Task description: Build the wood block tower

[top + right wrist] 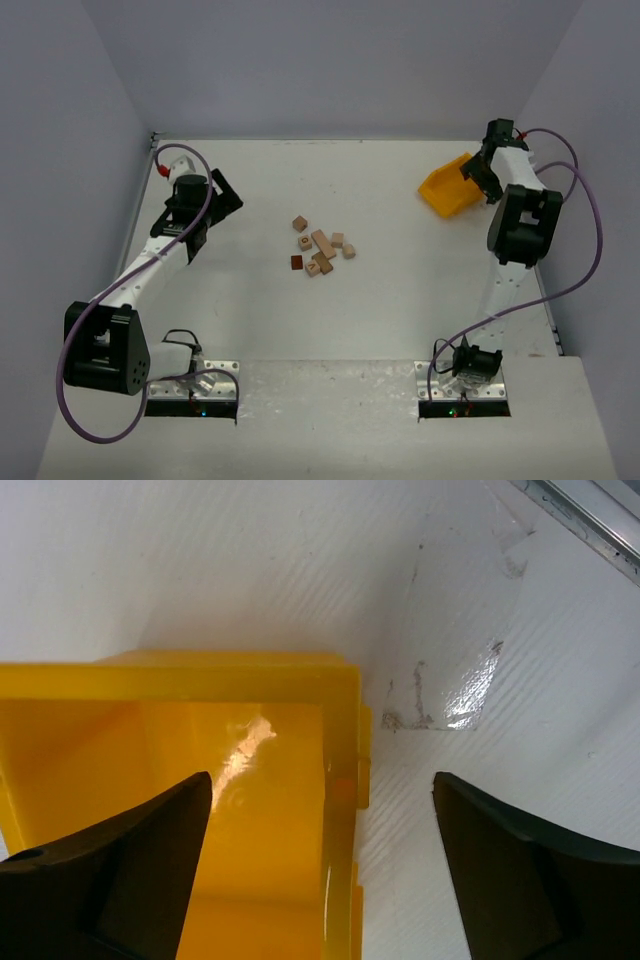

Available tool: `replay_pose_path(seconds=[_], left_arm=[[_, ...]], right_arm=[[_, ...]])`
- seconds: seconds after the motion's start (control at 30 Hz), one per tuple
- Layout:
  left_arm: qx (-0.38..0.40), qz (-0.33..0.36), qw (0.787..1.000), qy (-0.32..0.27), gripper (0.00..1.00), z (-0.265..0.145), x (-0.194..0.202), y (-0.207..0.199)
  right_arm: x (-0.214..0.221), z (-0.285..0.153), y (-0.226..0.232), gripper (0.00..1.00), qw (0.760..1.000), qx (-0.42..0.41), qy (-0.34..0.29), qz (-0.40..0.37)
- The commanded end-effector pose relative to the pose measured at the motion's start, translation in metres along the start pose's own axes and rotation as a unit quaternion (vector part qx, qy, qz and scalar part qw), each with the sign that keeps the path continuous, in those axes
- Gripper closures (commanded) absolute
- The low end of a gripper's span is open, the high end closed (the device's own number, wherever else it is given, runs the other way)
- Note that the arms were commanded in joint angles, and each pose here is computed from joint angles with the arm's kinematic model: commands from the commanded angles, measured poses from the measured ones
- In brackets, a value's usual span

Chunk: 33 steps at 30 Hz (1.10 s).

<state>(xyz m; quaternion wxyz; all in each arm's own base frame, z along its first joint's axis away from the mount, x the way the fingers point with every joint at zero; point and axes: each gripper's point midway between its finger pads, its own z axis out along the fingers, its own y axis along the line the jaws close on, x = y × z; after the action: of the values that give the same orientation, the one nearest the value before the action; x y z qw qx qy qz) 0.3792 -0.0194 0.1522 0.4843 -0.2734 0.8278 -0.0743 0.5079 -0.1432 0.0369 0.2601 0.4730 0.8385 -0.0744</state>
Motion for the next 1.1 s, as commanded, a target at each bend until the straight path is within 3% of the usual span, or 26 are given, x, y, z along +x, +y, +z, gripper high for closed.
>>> replay_pose_path(seconds=[0.0,0.17,0.23,0.37,0.43,0.53,0.67,0.83,0.97,1.07], left_arm=[[0.018,-0.011,1.000,-0.008,0.00,-0.007,-0.012,-0.012],[0.031,-0.015,0.999,0.001,0.00,-0.014,-0.007,-0.013],[0.037,-0.015,0.999,0.003,0.00,-0.018,-0.003,-0.013],[0.046,-0.019,0.999,0.001,0.00,-0.026,0.000,-0.011],[0.054,-0.021,0.998,-0.005,0.00,-0.034,0.001,-0.010],[0.061,-0.026,0.998,-0.015,0.00,-0.042,0.004,-0.006],[0.064,-0.037,0.997,-0.025,0.00,-0.045,0.006,-0.003],[0.077,-0.039,0.996,-0.027,0.00,-0.045,0.009,-0.005],[0.078,-0.040,0.996,-0.025,0.00,-0.043,0.010,-0.006],[0.082,-0.042,0.995,-0.022,0.00,-0.041,0.011,-0.008]], right_arm=[[-0.041,-0.065,0.034,0.04,0.992,-0.104,-0.062,-0.035],[-0.033,-0.129,0.067,0.01,0.962,-0.201,-0.109,-0.152],[-0.011,-0.163,0.081,0.01,0.936,-0.244,-0.121,-0.222],[0.079,-0.214,0.095,0.01,0.870,-0.306,-0.137,-0.362],[0.130,-0.239,0.102,0.01,0.822,-0.351,-0.150,-0.423],[0.212,-0.260,0.096,0.01,0.782,-0.392,-0.115,-0.470],[0.286,-0.274,0.099,0.01,0.736,-0.413,-0.114,-0.524],[0.345,-0.286,0.124,0.01,0.715,-0.425,-0.089,-0.548],[0.371,-0.273,0.141,0.01,0.718,-0.389,-0.092,-0.570],[0.388,-0.271,0.152,0.01,0.700,-0.382,-0.105,-0.594]])
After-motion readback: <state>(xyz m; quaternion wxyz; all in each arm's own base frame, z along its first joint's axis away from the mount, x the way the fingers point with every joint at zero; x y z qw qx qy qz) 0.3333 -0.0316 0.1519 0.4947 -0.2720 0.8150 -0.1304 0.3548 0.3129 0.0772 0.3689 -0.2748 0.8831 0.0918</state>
